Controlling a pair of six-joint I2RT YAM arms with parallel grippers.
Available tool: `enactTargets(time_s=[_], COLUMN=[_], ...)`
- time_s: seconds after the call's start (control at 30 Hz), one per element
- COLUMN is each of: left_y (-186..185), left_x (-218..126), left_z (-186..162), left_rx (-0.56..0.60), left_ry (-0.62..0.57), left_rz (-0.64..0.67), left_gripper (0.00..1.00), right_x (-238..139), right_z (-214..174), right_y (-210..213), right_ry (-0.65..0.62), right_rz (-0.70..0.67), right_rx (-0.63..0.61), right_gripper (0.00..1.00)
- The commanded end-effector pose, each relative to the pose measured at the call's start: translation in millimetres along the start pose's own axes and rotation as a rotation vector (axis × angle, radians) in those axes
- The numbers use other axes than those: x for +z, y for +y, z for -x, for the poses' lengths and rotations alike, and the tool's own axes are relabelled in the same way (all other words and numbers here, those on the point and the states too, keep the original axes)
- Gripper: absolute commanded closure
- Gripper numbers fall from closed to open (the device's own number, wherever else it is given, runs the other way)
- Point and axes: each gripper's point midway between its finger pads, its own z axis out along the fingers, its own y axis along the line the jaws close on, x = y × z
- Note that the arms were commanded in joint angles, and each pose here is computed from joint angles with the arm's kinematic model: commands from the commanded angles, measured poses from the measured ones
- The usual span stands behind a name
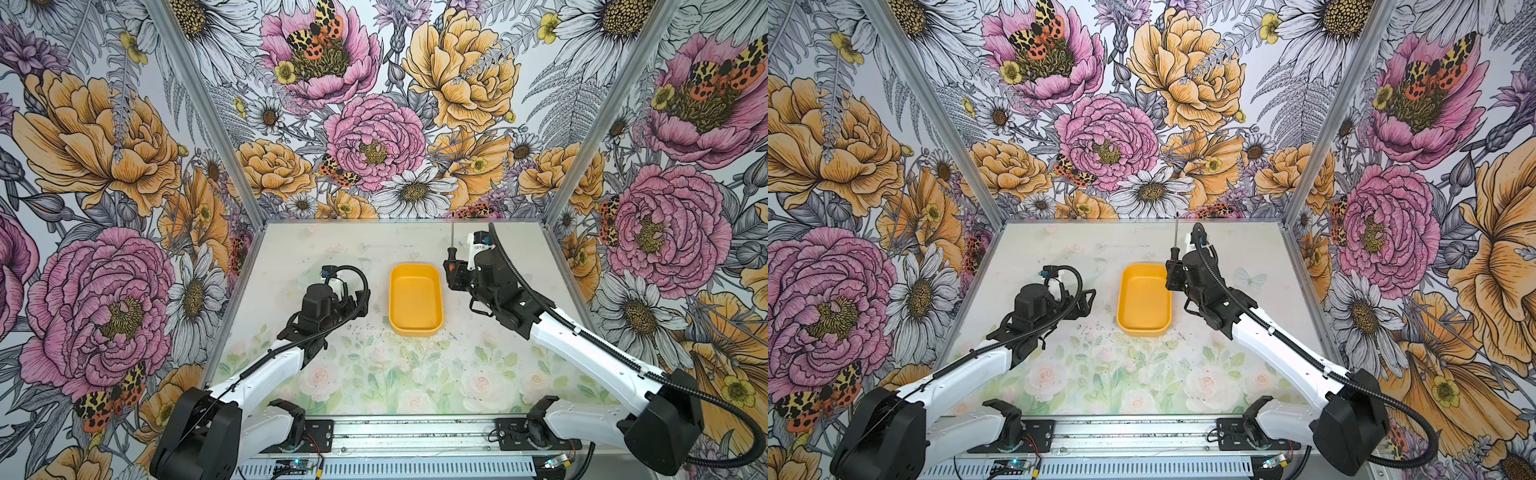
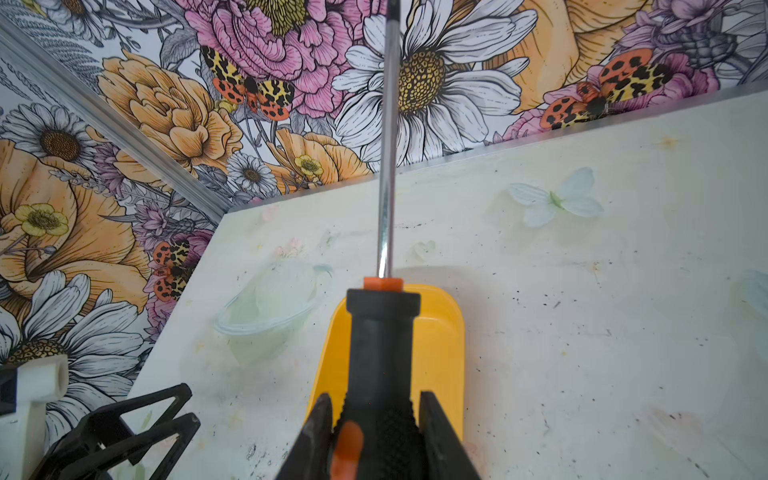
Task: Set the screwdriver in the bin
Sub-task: 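Lift the screwdriver upright with the right gripper, then carry the screwdriver over the yellow bin with the right gripper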
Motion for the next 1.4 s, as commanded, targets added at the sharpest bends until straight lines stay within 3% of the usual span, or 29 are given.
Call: enactTargets(time_s=[0.0, 0.23, 0.7, 1.37], left_y=[-9, -8, -7, -5], left_x=[2, 4, 4, 7], left_z=[1, -1, -4, -9], left_rx=[0.023, 0.024, 0.025, 0.029], left_ry=[0.014, 0.021, 0.028, 0.043], left_rz=[-0.029, -0.024, -0.021, -0.017], left_gripper=[0.01, 0.01, 0.01, 0.01], right_x=[11, 35, 52, 74], right_z=[3, -32, -109, -160], right_y=[21, 36, 10, 0], right_ry=[-0.026, 0.042, 0.216, 0.384], right_rz=[-0.015, -0.046, -0.174, -0.259], right_rx=[-0.033, -0.032, 0.05, 0.053], right_gripper=[1.0, 1.0, 1.0, 1.0])
